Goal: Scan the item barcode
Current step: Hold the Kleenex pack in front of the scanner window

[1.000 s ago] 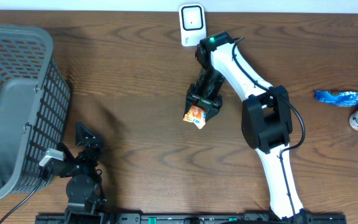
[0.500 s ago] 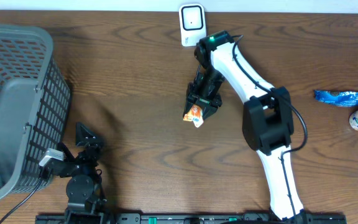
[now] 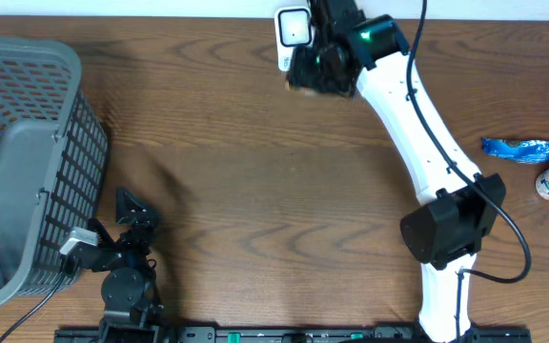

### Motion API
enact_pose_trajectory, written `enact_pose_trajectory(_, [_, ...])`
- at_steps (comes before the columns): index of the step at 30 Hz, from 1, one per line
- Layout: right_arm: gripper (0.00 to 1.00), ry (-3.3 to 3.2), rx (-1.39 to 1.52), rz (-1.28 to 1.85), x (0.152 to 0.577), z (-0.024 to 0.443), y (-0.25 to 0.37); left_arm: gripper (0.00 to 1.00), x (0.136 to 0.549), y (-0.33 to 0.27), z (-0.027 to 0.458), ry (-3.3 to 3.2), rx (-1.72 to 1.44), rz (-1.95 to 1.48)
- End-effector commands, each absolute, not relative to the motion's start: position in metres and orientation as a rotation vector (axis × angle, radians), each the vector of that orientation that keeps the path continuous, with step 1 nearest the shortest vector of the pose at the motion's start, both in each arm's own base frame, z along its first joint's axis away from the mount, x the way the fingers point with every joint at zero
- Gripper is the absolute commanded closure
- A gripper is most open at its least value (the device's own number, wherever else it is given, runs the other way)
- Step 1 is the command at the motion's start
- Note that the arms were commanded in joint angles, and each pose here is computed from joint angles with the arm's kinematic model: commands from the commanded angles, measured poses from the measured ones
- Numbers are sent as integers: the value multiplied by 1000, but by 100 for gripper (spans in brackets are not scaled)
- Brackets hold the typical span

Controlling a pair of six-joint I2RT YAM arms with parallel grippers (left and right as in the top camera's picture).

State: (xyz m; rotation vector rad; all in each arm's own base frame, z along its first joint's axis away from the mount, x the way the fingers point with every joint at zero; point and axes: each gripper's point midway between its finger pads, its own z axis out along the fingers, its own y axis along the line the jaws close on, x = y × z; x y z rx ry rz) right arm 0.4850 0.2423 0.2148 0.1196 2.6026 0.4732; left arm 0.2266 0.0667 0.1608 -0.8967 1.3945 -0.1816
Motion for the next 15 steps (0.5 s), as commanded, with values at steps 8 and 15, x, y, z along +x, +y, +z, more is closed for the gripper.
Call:
enact_pose_trajectory(8, [49, 2217, 100, 130, 581, 212, 232, 2, 226, 69, 147, 1433, -904, -146])
enact_pose_trajectory(15, [47, 2035, 36, 94, 641, 166, 250, 2, 226, 69, 147, 1433, -904, -146])
